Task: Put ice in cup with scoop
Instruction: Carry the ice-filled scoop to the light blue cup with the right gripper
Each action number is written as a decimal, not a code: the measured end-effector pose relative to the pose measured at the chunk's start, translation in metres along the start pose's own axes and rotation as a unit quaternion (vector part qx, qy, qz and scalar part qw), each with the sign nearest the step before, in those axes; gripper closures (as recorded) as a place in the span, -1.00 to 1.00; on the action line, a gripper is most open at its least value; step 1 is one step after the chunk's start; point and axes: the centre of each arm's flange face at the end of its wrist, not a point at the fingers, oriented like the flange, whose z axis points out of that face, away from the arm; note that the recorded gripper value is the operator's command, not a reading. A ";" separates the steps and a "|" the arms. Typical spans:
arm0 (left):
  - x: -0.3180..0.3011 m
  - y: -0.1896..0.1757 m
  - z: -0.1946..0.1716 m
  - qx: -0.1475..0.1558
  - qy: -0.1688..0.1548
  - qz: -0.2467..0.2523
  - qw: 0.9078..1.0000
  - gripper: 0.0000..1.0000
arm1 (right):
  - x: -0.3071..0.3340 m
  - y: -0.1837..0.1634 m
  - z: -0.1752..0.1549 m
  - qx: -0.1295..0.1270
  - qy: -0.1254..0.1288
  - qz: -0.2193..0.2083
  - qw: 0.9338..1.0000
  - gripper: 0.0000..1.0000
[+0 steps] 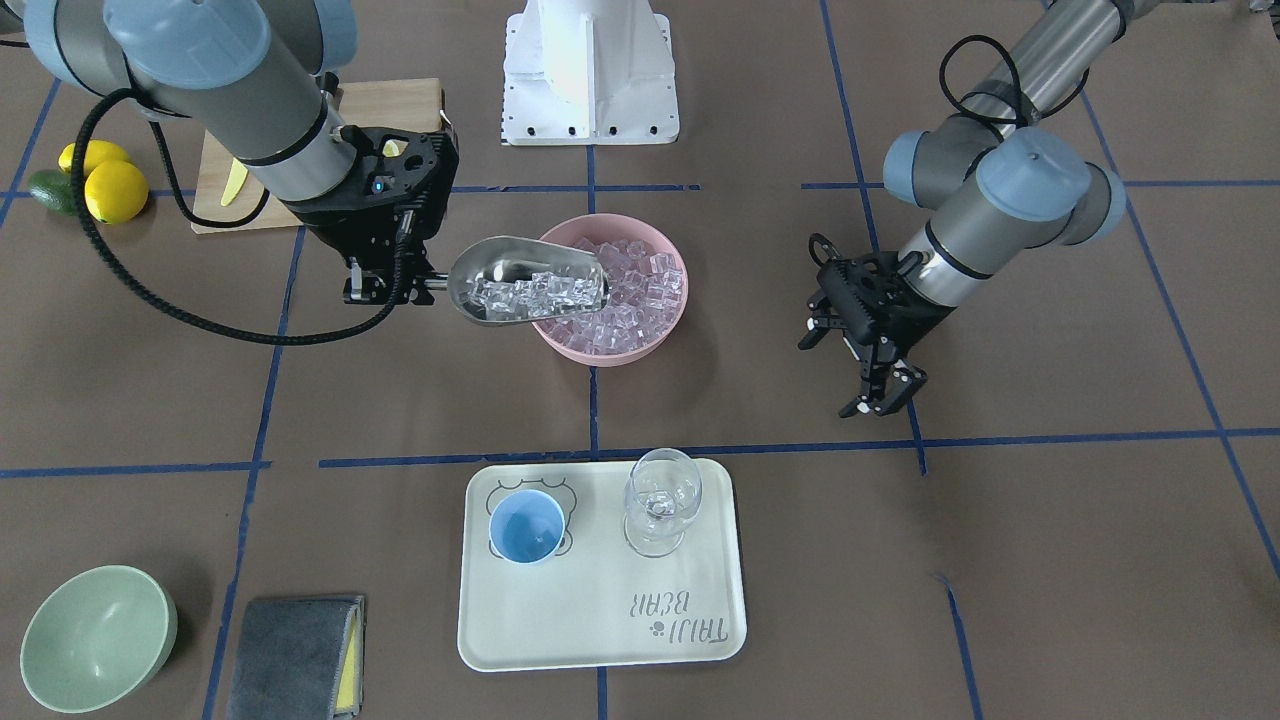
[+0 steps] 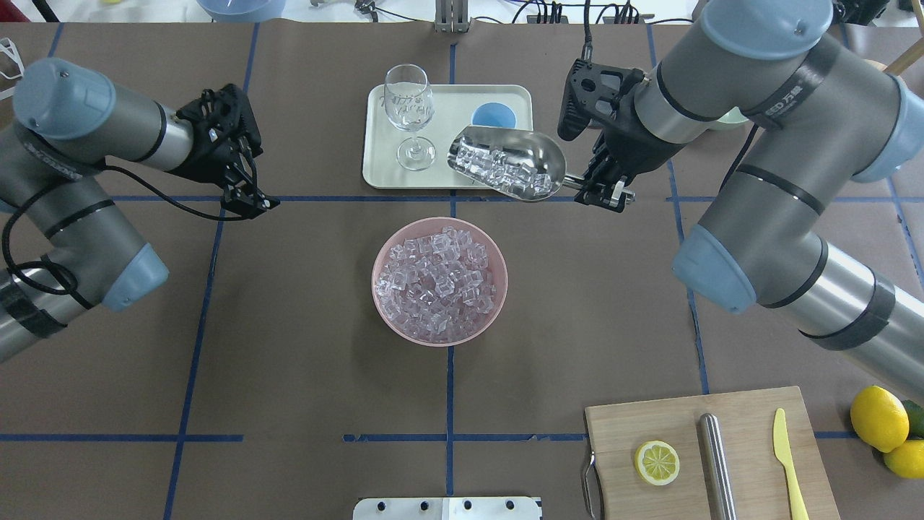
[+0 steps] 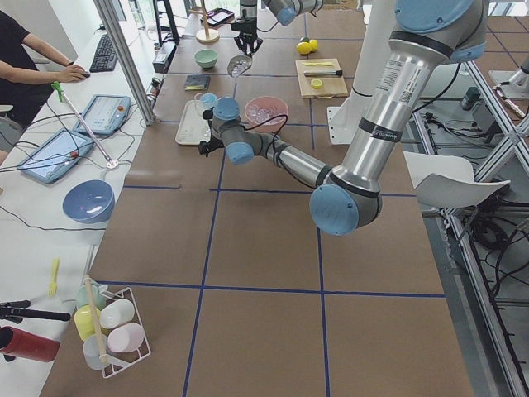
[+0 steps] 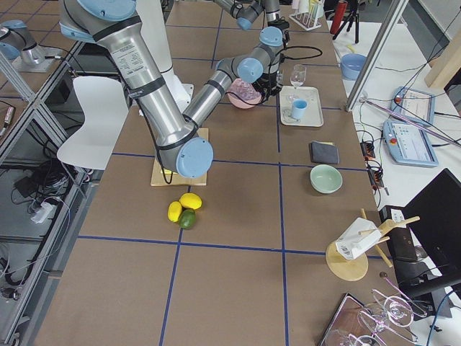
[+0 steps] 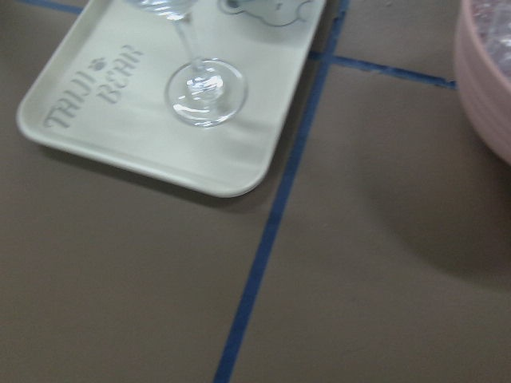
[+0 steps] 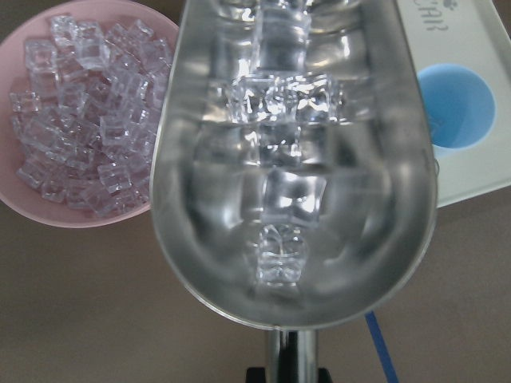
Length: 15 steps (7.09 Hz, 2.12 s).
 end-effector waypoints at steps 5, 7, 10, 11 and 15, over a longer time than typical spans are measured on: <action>-0.086 0.083 -0.095 -0.055 -0.069 -0.144 0.986 -1.00 | 0.034 0.021 -0.008 -0.066 0.020 0.170 0.983 1.00; -0.101 0.121 -0.115 -0.064 -0.085 -0.168 0.980 -1.00 | 0.044 -0.007 -0.001 -0.077 0.020 0.195 0.978 1.00; -0.110 0.145 -0.124 -0.072 -0.095 -0.183 0.976 -1.00 | 0.062 -0.048 0.017 -0.096 0.017 0.226 0.969 1.00; -0.112 0.149 -0.124 -0.075 -0.097 -0.185 0.975 -1.00 | 0.061 -0.050 0.020 -0.104 0.015 0.232 0.967 1.00; -0.117 0.157 -0.124 -0.082 -0.100 -0.167 0.977 -1.00 | 0.031 -0.070 0.033 -0.172 -0.005 0.252 0.952 1.00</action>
